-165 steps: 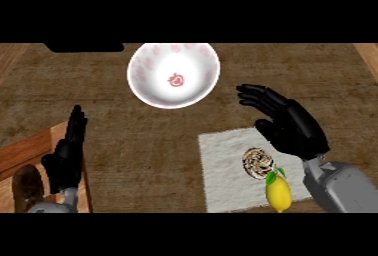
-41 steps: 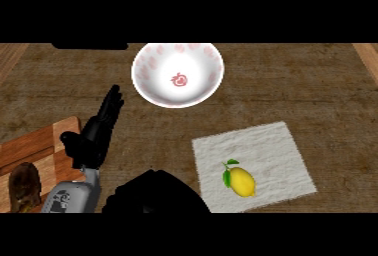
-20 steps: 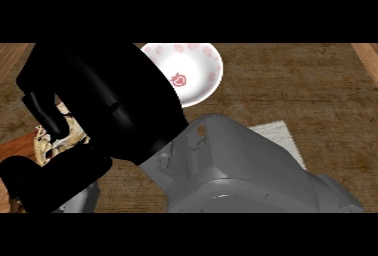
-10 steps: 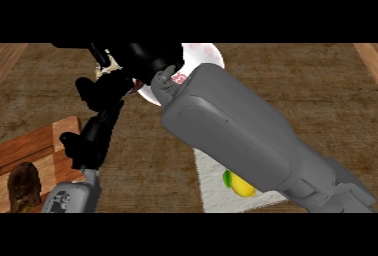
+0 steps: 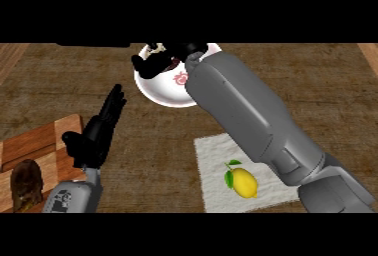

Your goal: Pick the cupcake from the placemat and place it in the bowl

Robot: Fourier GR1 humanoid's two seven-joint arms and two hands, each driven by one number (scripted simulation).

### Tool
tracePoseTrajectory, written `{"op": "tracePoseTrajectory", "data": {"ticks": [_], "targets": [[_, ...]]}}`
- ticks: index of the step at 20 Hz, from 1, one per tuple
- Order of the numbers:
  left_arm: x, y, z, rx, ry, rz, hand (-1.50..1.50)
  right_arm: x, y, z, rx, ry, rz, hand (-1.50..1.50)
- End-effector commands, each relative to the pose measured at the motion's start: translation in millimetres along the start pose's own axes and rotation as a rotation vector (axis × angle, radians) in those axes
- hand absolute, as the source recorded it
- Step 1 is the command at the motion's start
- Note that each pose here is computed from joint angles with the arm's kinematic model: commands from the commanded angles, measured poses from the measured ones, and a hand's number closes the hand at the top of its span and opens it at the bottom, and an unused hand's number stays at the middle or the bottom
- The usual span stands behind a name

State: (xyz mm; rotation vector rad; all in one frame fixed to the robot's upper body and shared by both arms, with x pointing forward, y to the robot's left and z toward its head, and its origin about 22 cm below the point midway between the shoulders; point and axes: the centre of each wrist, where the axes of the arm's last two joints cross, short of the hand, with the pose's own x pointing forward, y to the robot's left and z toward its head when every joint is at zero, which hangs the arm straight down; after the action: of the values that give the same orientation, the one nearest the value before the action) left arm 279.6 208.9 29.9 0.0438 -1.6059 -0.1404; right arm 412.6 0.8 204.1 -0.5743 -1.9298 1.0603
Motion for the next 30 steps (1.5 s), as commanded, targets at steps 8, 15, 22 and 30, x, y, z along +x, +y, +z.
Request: {"op": "tracePoseTrajectory", "data": {"ticks": [8, 15, 22, 30], "targets": [[12, -5, -6, -0.028, -0.01, 0.008, 0.0, -73, 33, 8, 0.154, 0.152, -0.094, 1.5], [-2, 2, 2, -0.008, -0.003, -0.001, 0.0, -102, 34, 19, 0.225, 0.05, -0.284, -1.5], [4, -23, -4, -0.004, -0.021, 0.006, 0.0, -94, 12, 7, -0.002, -0.031, -0.485, -1.5], [6, -1, -2, -0.011, 0.006, 0.005, 0.0, -112, -31, 1, 0.002, 0.051, -0.667, -1.5]]}}
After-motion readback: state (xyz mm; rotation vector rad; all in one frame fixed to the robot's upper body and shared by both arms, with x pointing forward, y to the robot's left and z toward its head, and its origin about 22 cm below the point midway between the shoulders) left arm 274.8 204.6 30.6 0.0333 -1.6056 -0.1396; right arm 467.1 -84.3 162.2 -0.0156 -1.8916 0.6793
